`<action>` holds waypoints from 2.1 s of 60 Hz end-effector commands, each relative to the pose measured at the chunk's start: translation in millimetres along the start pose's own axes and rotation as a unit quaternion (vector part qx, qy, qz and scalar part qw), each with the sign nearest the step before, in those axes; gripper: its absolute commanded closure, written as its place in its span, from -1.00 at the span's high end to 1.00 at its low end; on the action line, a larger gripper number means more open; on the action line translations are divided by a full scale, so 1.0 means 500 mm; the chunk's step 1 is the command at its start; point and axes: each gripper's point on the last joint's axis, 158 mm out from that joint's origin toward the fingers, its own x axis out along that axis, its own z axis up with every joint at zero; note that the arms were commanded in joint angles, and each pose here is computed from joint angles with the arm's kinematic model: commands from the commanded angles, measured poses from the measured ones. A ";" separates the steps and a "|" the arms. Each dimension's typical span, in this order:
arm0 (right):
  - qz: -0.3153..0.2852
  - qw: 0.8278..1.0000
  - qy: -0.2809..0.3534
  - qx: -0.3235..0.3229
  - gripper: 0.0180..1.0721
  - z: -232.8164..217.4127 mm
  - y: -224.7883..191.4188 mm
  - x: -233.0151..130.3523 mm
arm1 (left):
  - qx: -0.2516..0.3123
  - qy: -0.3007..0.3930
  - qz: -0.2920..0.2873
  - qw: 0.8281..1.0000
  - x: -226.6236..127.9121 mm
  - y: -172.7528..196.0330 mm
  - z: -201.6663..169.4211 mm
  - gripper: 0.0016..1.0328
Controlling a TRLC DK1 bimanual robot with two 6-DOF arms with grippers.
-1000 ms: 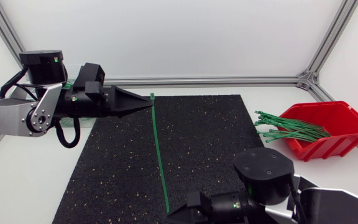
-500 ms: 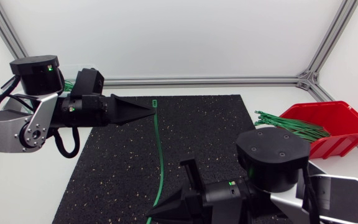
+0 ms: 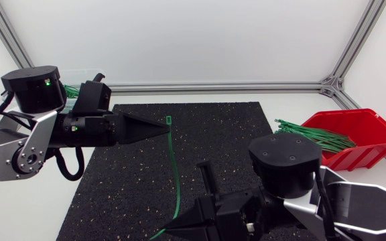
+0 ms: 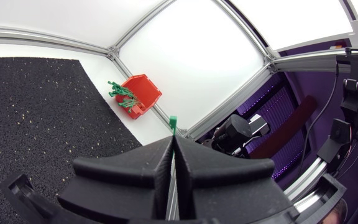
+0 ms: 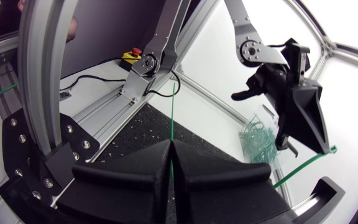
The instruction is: Take a green cable tie from the red box, thread the tail through the head to close it, then place it in the transparent bin on the left.
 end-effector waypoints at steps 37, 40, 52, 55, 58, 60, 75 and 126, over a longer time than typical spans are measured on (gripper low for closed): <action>0.075 0.897 0.039 0.434 -0.89 0.080 -0.025 -0.034 | 0.044 0.006 -0.003 0.999 0.015 -0.025 -0.053 -0.92; 0.087 0.877 0.035 0.472 -0.89 0.093 -0.029 -0.042 | 0.047 0.005 -0.004 0.999 0.015 -0.029 -0.054 -0.92; 0.114 0.808 0.004 0.579 -0.89 0.125 -0.067 -0.070 | 0.058 -0.001 -0.002 0.998 0.016 -0.034 -0.060 -0.92; 0.123 0.792 -0.002 0.598 -0.89 0.130 -0.072 -0.076 | 0.059 -0.002 -0.002 0.998 0.016 -0.034 -0.061 -0.92; 0.127 0.778 -0.006 0.615 -0.89 0.135 -0.080 -0.081 | 0.061 -0.003 -0.002 0.998 0.015 -0.035 -0.061 -0.92; 0.129 0.765 -0.008 0.630 -0.89 0.139 -0.086 -0.085 | 0.063 -0.004 -0.002 0.998 0.015 -0.035 -0.063 -0.92; 0.143 0.669 -0.020 0.729 -0.89 0.157 -0.107 -0.108 | 0.089 -0.021 0.000 0.996 0.019 -0.060 -0.072 -0.92; 0.135 0.583 -0.044 0.800 -0.89 0.178 -0.169 -0.153 | 0.166 -0.085 0.036 0.982 0.025 -0.074 -0.060 -0.92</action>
